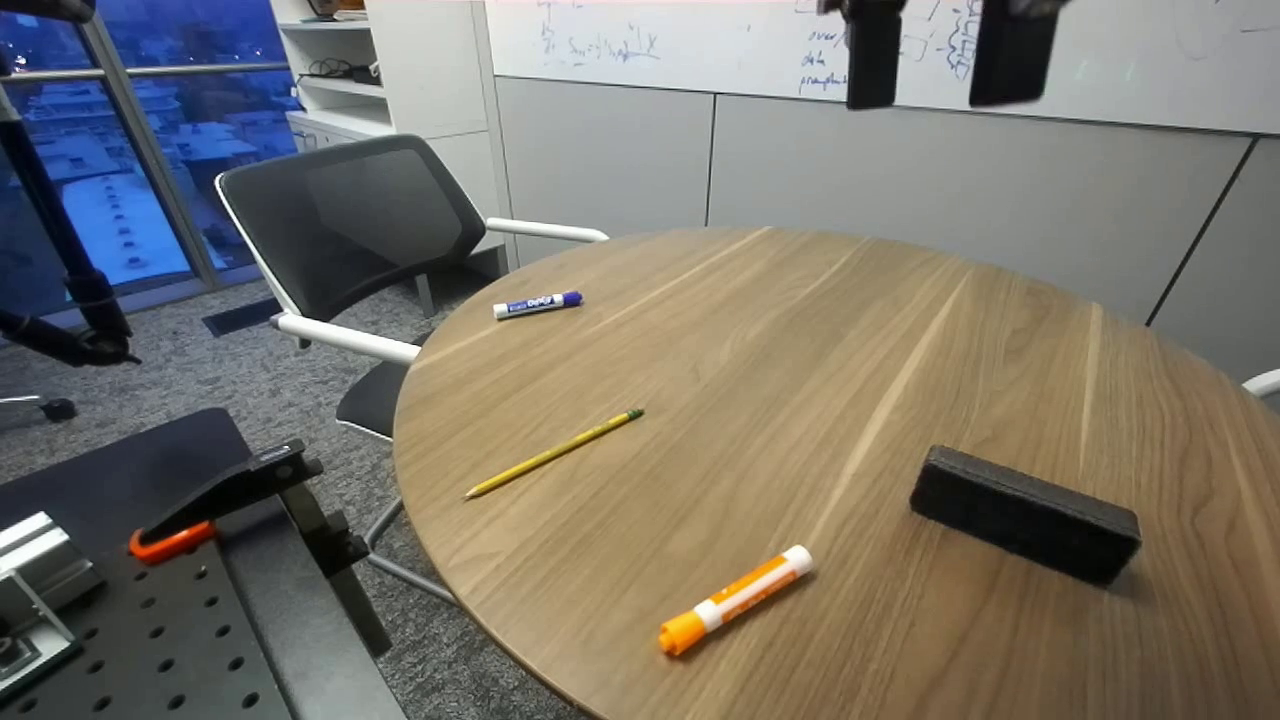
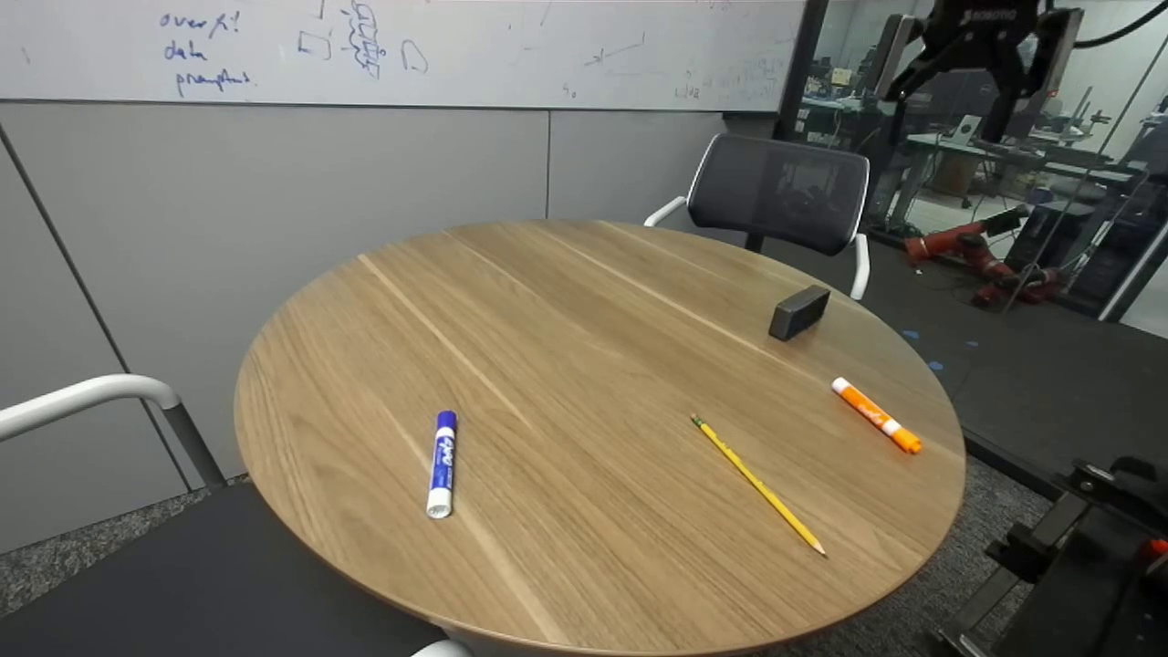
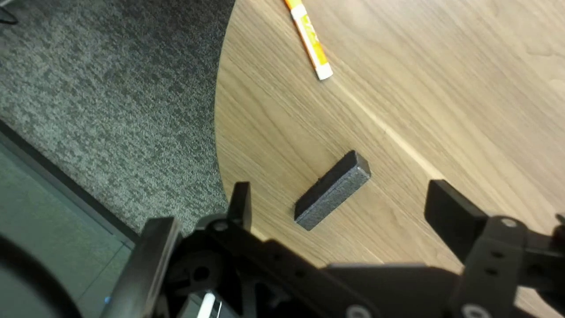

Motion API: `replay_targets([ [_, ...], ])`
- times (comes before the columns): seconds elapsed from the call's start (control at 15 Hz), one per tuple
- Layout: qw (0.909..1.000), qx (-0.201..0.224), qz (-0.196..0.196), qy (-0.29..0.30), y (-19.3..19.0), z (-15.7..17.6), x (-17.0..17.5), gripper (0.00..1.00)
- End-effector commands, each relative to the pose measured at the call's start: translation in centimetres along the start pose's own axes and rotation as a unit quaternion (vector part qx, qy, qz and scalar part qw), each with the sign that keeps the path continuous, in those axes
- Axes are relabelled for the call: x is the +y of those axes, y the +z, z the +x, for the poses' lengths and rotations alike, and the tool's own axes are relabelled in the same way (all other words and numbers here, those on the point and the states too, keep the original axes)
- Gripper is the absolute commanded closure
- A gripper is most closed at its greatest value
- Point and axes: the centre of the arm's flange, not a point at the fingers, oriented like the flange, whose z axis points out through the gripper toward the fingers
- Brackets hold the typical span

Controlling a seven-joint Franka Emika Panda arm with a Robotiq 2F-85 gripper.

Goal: Move the duster to the left of the pencil

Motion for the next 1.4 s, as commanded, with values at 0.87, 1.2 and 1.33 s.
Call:
replay_targets([
  [0.87,0.9768,-0.025,0.007,0.212,21.1,15.9,-3.9,0.0],
  [1.2,0.9713,-0.019,-0.003,0.237,23.7,17.1,-5.9,0.0],
  [1.33,0.9685,-0.03,-0.011,0.247,24.9,17.2,-6.1,0.0],
])
